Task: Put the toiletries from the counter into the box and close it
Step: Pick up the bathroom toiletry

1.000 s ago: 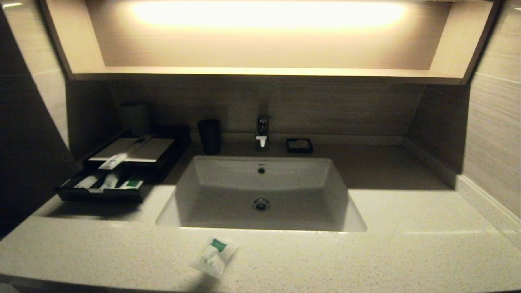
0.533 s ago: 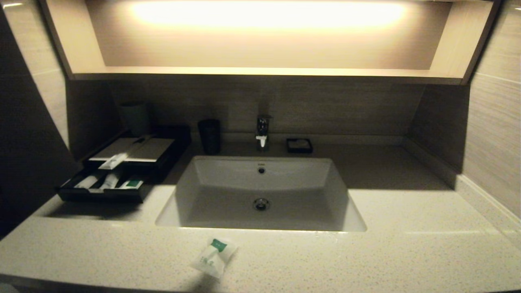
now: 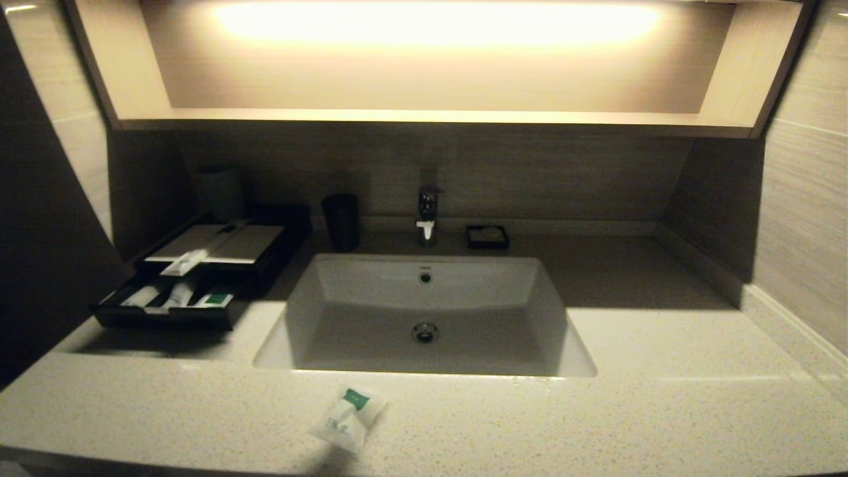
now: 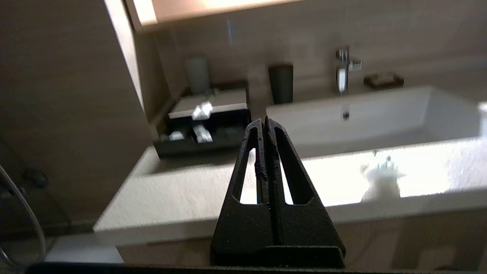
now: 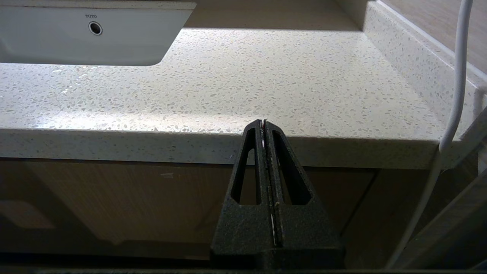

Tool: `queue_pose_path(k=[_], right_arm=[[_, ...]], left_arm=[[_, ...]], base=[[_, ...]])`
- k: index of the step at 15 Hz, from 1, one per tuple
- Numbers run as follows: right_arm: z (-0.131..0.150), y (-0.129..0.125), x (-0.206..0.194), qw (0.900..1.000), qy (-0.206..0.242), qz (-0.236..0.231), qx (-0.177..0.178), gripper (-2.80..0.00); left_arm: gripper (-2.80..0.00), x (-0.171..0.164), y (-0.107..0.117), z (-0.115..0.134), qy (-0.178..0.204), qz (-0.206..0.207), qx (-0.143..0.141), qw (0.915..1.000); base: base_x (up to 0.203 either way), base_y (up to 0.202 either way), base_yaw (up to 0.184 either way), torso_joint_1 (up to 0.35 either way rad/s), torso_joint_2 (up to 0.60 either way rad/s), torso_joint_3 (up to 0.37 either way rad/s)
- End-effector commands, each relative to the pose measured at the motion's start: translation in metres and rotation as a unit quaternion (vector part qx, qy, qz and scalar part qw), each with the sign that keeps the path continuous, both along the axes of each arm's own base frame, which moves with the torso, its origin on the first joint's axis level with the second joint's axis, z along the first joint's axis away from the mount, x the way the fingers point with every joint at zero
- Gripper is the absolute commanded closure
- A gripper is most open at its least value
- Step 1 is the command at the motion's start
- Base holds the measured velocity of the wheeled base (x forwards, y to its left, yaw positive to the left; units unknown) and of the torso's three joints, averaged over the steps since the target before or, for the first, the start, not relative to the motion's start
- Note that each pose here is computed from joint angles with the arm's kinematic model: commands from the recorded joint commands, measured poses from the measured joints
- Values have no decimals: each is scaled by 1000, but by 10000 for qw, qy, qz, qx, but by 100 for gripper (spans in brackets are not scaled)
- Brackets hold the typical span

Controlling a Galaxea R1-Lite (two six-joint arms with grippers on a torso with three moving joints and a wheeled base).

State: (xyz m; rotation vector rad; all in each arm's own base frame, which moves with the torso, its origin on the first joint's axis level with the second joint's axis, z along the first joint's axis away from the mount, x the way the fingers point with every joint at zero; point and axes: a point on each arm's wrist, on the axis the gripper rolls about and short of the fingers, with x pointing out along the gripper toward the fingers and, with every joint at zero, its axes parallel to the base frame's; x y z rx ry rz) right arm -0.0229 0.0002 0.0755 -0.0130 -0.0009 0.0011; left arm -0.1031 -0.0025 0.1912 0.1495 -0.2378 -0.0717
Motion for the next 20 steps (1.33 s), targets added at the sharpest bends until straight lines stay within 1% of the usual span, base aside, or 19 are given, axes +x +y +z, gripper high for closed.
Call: queue_pose_path(k=[1, 3, 4, 7, 10, 15, 17, 20], right_arm=[[0, 0, 0, 10000, 5, 2, -4, 0], [0, 0, 0, 10000, -3, 2, -4, 0], [0, 0, 0, 10000, 12, 2, -4, 0], [0, 0, 0, 10000, 12, 2, -4, 0], [0, 0, 0, 10000, 4, 2, -4, 0], [0, 0, 0, 10000, 6, 2, -4, 0], [0, 0, 0, 10000, 10, 2, -4, 0], [0, 0, 0, 10000, 4, 2, -4, 0]], left_arm=[[0, 13, 0, 30, 268, 42, -90, 9996], [0, 34, 0, 66, 536, 86, -382, 9978], [0, 46, 1, 79, 683, 105, -489, 9964], [0, 85, 1, 97, 1194, 155, -624, 9908], [0, 132, 2, 105, 1656, 195, -644, 9839], [0, 199, 3, 113, 2262, 245, -586, 9720], [0, 227, 3, 113, 2548, 265, -565, 9650], [0, 267, 4, 106, 2980, 288, -514, 9527]], base=[[0, 0, 0, 0, 0, 0], [0, 0, 0, 0, 0, 0], [0, 0, 0, 0, 0, 0], [0, 0, 0, 0, 0, 0], [0, 0, 0, 0, 0, 0], [0, 0, 0, 0, 0, 0], [0, 0, 0, 0, 0, 0], [0, 0, 0, 0, 0, 0]])
